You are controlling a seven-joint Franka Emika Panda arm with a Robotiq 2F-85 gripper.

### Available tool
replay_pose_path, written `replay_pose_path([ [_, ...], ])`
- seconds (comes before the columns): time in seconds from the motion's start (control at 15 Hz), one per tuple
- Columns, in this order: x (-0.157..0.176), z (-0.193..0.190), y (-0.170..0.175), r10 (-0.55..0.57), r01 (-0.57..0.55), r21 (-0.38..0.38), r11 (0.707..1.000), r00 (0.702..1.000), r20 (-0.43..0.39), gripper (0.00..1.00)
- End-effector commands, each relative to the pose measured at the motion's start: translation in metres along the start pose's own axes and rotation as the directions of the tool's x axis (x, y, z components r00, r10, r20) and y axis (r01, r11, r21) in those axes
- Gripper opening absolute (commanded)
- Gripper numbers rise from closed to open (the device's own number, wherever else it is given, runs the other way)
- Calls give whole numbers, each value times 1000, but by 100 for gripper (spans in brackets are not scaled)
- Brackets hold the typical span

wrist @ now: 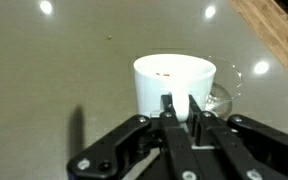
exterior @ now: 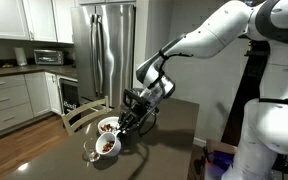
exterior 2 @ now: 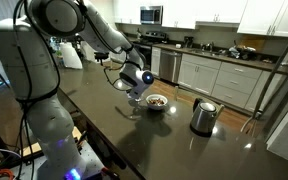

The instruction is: Pour the contents from the white cup into the white bowl

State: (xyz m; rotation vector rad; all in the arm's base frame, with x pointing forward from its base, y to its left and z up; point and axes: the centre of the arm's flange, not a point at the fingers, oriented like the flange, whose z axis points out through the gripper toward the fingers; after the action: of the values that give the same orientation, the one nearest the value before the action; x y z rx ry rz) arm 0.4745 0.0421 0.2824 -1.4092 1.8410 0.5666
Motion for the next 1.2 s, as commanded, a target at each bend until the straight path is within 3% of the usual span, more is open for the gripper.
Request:
replay_pose_path([
  [0.0, -14, -22, -8, -14, 15, 16, 1000, 1000, -15, 4],
  [0.73, -20, -45, -14, -83, 91, 52, 995, 988, -132, 4],
  [1.07, -22, -49, -15, -107, 115, 57, 992, 986, -128, 4],
  [1.13, -10, -36, -18, -112, 119, 46, 992, 984, -140, 4],
])
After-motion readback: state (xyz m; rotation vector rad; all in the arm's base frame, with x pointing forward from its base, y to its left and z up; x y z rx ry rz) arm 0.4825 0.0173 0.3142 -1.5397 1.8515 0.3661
